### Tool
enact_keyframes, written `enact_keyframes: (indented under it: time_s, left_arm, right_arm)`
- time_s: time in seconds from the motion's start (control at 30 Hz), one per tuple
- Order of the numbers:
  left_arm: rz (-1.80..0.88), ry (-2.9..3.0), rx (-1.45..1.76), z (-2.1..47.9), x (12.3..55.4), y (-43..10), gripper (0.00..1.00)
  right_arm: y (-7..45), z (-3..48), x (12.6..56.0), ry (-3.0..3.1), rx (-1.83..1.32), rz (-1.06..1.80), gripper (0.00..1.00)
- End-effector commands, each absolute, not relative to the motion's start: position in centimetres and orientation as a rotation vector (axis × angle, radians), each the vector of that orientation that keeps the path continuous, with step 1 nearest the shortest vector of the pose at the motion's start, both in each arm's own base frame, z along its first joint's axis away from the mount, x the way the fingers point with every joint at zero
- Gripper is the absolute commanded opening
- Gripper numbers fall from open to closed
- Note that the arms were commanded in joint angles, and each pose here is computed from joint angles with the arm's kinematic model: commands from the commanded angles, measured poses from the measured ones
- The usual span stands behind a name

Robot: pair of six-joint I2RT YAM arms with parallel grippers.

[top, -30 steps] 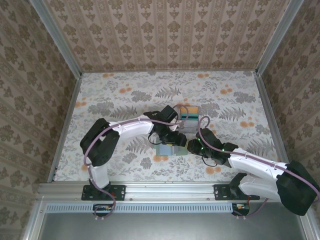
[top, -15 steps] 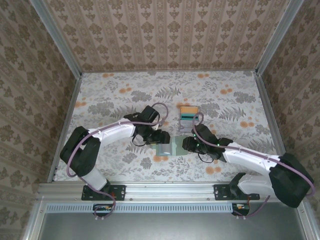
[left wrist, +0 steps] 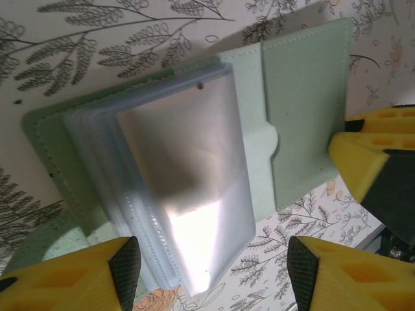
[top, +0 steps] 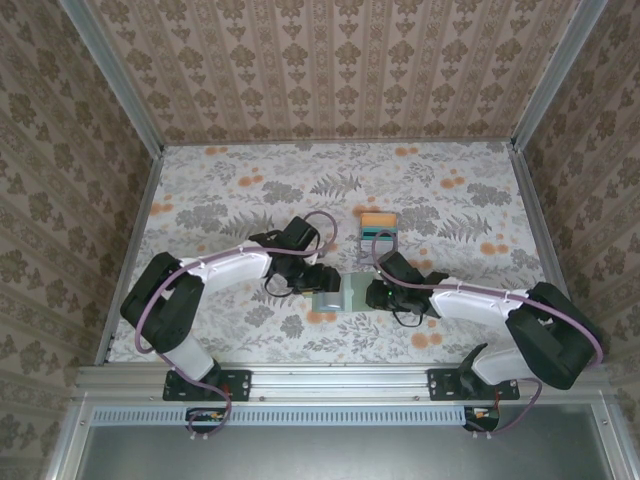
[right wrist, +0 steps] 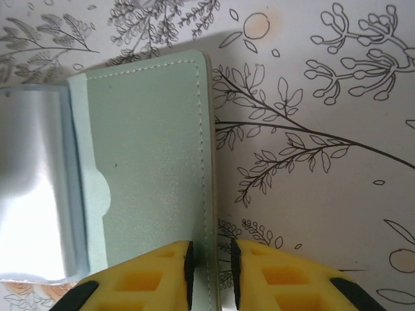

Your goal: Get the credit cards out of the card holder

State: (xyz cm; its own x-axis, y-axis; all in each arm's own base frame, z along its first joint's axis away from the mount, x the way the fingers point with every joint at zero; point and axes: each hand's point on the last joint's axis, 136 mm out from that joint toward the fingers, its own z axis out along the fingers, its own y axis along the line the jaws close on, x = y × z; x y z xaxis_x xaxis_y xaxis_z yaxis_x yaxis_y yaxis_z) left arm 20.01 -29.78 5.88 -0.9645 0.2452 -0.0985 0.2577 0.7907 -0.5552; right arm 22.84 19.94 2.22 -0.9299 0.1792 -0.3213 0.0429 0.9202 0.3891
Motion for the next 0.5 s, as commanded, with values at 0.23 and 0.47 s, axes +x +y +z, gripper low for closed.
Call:
enact_keyframes:
  time_s: [0.23,0.47]
  left_arm:
    - [-0.901,3.010,0.421,4.6,19.5,-30.1,0.65]
    - [-0.943,2.986,0.463,4.8,19.6,-31.2,0.65]
  right_arm:
    - [20.2,2.5,23.3,2.716,0.145,0.541,0.16]
    - [20.3,1.5,23.0,2.748,0.150,0.535,0.09]
